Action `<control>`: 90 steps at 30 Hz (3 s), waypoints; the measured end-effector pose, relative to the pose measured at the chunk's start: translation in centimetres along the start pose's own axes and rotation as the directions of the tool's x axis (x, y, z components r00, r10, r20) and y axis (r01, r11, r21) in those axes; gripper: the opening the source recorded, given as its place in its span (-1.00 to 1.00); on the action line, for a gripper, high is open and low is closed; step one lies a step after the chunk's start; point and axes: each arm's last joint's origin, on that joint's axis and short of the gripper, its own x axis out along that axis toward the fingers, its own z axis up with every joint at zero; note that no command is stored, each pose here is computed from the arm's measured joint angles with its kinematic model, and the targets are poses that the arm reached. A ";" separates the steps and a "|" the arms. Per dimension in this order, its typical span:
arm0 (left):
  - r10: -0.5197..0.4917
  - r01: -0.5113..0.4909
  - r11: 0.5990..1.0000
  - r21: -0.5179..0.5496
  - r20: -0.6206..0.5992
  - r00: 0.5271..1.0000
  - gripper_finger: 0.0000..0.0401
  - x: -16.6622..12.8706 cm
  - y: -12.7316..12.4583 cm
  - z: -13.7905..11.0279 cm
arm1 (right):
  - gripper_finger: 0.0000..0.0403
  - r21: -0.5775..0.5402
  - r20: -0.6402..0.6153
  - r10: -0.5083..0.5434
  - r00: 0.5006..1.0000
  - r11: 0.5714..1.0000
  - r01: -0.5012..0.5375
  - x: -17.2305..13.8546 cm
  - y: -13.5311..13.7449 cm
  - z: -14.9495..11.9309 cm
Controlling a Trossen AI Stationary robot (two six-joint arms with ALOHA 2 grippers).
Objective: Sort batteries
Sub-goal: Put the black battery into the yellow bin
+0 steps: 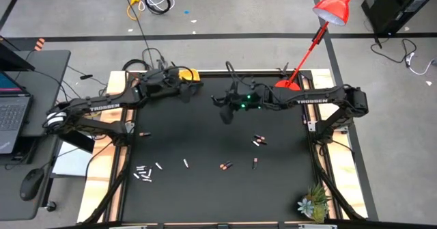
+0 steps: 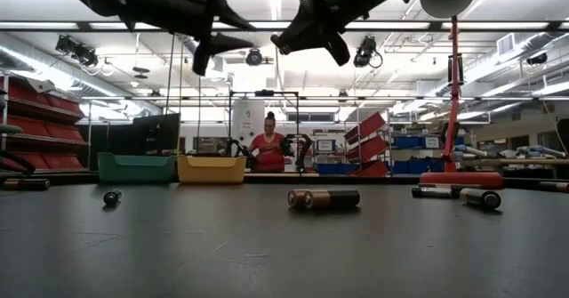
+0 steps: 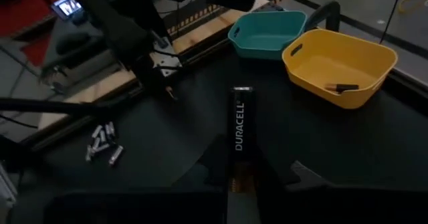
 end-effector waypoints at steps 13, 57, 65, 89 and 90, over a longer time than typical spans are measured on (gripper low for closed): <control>-0.192 0.192 0.981 -0.015 0.032 0.981 -0.26 3.7 -0.1 -1.9 | -0.79 0.060 0.040 0.005 0.999 0.998 -0.008 0.0 -0.5 0.6; 0.535 -0.530 0.845 0.077 -0.097 0.839 -0.75 0.7 13.8 0.8 | 0.05 0.026 -0.150 0.012 0.989 1.000 -0.009 -0.2 -0.8 -0.9; 0.653 -0.647 0.756 0.098 -0.184 0.735 -0.75 -0.1 17.5 0.2 | -0.03 -0.021 -0.141 0.002 0.990 1.000 -0.005 -0.2 -1.3 -0.7; 0.402 -0.306 0.884 0.354 -0.237 0.884 -0.16 1.7 8.6 1.8 | -0.16 0.084 -0.498 -0.082 0.863 0.986 0.142 -2.8 -5.3 -2.4; 0.391 -0.290 0.888 0.358 -0.252 0.885 -0.17 1.5 7.9 1.6 | -0.18 0.066 -0.564 -0.108 0.819 0.982 0.176 -3.3 -5.5 -3.1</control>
